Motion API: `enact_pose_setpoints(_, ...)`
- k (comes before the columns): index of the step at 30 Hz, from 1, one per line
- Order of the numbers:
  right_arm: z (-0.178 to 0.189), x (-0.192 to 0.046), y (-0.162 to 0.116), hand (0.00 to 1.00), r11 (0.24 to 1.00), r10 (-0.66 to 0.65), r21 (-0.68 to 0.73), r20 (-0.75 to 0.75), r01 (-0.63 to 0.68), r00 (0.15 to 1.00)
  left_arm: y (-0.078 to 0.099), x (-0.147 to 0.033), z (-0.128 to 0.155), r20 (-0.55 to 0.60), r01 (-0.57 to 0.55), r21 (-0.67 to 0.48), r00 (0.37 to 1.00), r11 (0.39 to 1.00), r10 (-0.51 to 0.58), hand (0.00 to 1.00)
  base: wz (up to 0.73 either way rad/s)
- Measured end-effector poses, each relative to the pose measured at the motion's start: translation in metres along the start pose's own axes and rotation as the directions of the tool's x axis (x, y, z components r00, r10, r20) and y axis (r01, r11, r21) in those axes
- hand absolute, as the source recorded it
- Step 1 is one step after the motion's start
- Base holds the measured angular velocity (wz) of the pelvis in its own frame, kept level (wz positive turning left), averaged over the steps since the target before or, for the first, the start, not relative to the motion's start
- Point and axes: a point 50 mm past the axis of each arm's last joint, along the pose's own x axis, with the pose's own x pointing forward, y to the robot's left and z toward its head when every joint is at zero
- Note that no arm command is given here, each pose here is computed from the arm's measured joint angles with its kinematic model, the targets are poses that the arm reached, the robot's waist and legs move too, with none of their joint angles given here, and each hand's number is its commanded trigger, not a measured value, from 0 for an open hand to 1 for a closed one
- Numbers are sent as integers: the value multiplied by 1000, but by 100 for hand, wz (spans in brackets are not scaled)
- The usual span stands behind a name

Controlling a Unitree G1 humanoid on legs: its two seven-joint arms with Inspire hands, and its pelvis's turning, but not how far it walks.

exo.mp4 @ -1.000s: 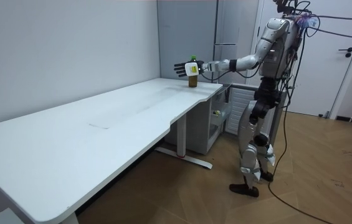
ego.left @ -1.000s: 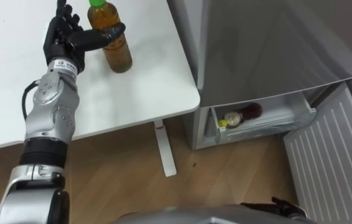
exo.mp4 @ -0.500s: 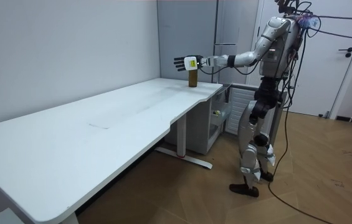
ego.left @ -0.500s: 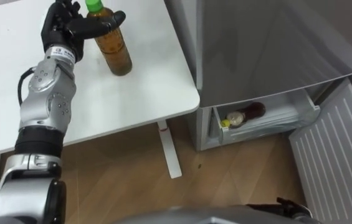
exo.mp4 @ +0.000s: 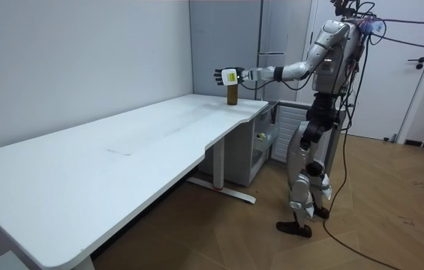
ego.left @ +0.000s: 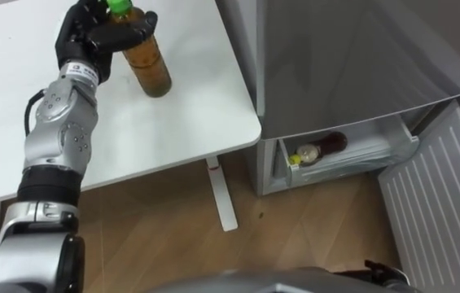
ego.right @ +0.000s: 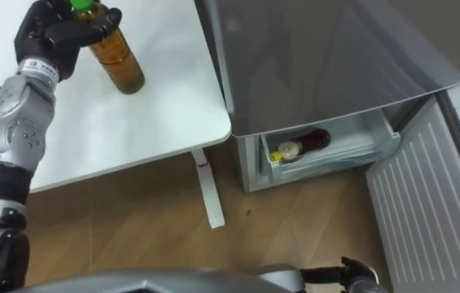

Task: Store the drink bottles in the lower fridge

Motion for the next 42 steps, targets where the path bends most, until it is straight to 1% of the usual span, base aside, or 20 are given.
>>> enact_pose_setpoints(6, 1, 0, 1, 0, 1000, 1, 1, 2, -1, 1000, 3, 0, -6, -33, -10, 1, 999, 1000, 10, 100, -3)
enact_pose_setpoints(13, 0, 0, 1, 0, 1000, 0, 1, -19, 0, 1000, 2, 0, -12, -79, 11, 1, 997, 1000, -11, 100, -2)
enact_pose_setpoints(25, 3, 0, 1, 0, 1000, 0, -20, -19, 0, 1000, 1, 1, -15, -102, 21, -6, 995, 1000, -21, 100, 0)
enact_pose_setpoints(30, 17, 0, 6, 0, 999, 16, -43, 35, -15, 999, -2, 1, -18, -106, 26, -28, 994, 999, -29, 100, -2)
enact_pose_setpoints(32, 26, 0, 14, 0, 996, 41, -80, 73, -35, 996, -10, 1, -22, -110, 37, -60, 993, 998, -43, 100, 0)
enact_pose_setpoints(37, 45, -3, 32, 0, 987, 97, -142, 158, -75, 983, -29, 0, -29, -110, 81, -84, 990, 993, -90, 100, 0)
enact_pose_setpoints(39, 58, -7, 42, 0, 980, 130, -174, 219, -92, 967, -37, -5, -31, -95, 95, -91, 990, 991, -104, 100, 0)
enact_pose_setpoints(41, 75, -12, 56, 0, 969, 192, -207, 289, -134, 938, -48, -12, -35, -87, 131, -101, 986, 986, -140, 100, 3)
enact_pose_setpoints(42, 79, -13, 60, 0, 966, 206, -212, 299, -146, 932, -50, -14, -35, -84, 142, -99, 985, 985, -150, 100, 14)
